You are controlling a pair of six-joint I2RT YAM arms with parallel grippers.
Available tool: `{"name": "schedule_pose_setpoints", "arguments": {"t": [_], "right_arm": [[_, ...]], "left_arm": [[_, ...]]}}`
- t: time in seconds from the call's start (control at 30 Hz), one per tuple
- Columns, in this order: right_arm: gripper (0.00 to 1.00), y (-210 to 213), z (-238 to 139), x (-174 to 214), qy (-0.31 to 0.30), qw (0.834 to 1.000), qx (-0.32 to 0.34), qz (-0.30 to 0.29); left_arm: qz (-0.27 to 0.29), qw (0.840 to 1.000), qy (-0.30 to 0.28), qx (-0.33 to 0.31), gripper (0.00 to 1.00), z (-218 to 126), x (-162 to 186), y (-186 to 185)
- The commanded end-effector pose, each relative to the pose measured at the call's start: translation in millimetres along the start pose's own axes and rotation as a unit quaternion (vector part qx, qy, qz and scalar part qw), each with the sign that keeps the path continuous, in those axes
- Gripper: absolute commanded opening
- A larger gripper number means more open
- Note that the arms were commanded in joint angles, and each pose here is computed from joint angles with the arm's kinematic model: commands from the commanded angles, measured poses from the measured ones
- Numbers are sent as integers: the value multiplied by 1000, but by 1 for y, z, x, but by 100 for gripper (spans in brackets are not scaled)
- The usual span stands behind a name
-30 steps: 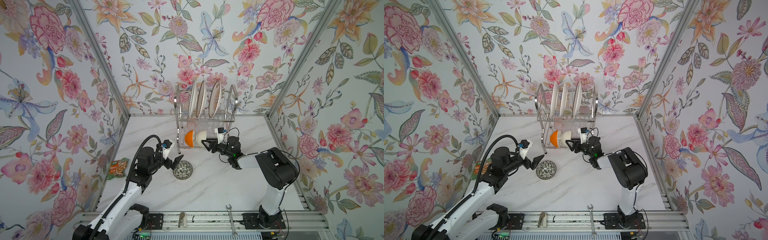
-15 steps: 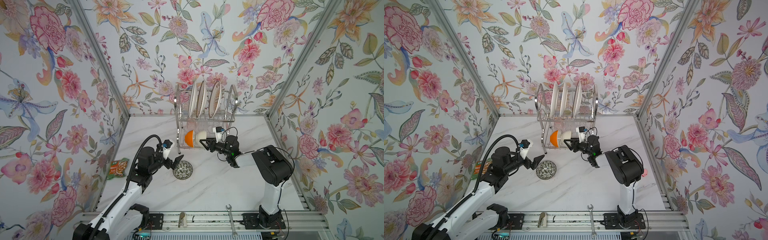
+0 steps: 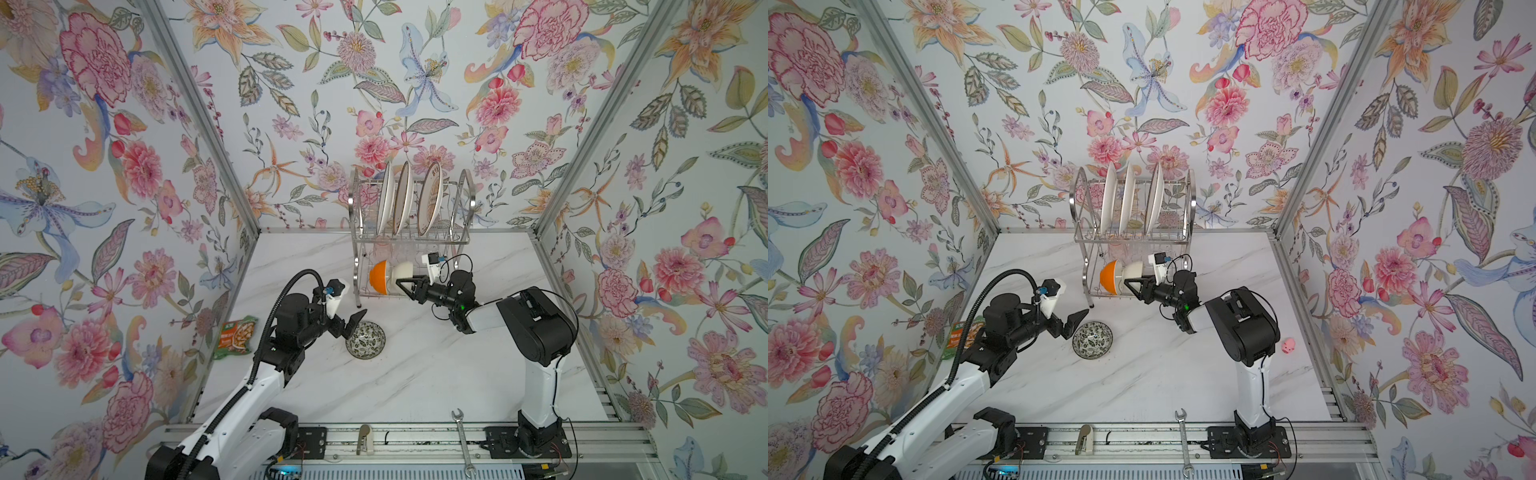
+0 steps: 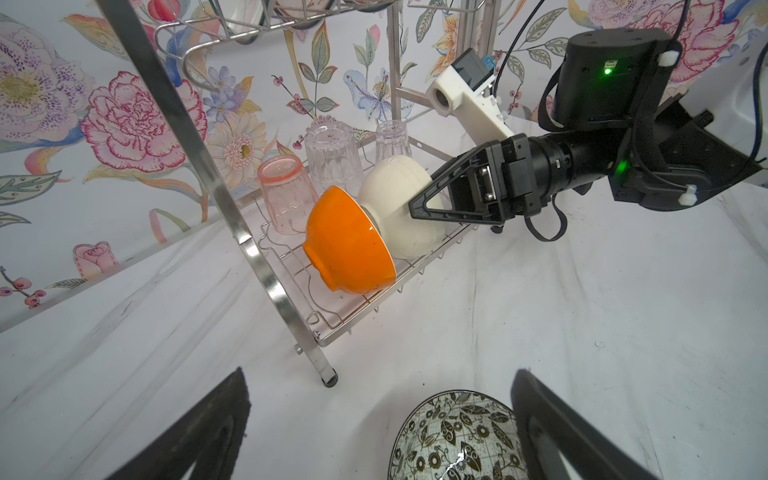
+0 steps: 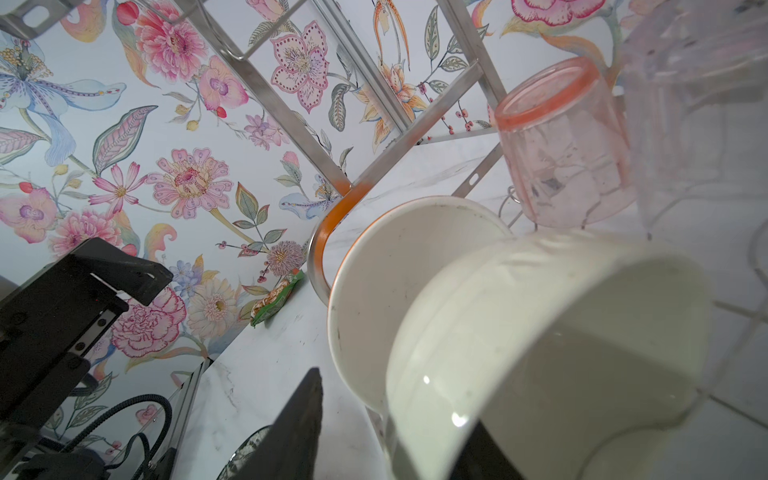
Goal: Unload the mixed dishes from the dish rack
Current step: 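Reach the right gripper to the rim of the cream bowl in the rack, then close the right gripper on the cream bowl's rim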
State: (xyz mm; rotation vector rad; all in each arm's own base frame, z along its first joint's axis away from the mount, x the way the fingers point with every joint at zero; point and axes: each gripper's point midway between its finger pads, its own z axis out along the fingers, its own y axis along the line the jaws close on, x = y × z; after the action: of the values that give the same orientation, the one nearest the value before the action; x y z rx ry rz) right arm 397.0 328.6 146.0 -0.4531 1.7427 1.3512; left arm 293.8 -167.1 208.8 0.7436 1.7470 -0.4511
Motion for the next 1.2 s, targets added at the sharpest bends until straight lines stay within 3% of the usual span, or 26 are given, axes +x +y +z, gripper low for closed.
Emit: {"name": "schedule_pose_setpoints", "arguments": {"t": [0.0, 0.6, 1.17], "right_arm": [[42, 6, 6, -2, 2, 1000, -22, -6], [25, -2, 0, -12, 35, 998, -36, -22], [19, -17, -4, -31, 47, 998, -38, -33]], "left_arm": [[0, 1000, -4, 3, 99, 0, -6, -3], [1, 1000, -1, -1, 99, 3, -8, -2], [-1, 1000, 5, -8, 99, 0, -4, -2]]}}
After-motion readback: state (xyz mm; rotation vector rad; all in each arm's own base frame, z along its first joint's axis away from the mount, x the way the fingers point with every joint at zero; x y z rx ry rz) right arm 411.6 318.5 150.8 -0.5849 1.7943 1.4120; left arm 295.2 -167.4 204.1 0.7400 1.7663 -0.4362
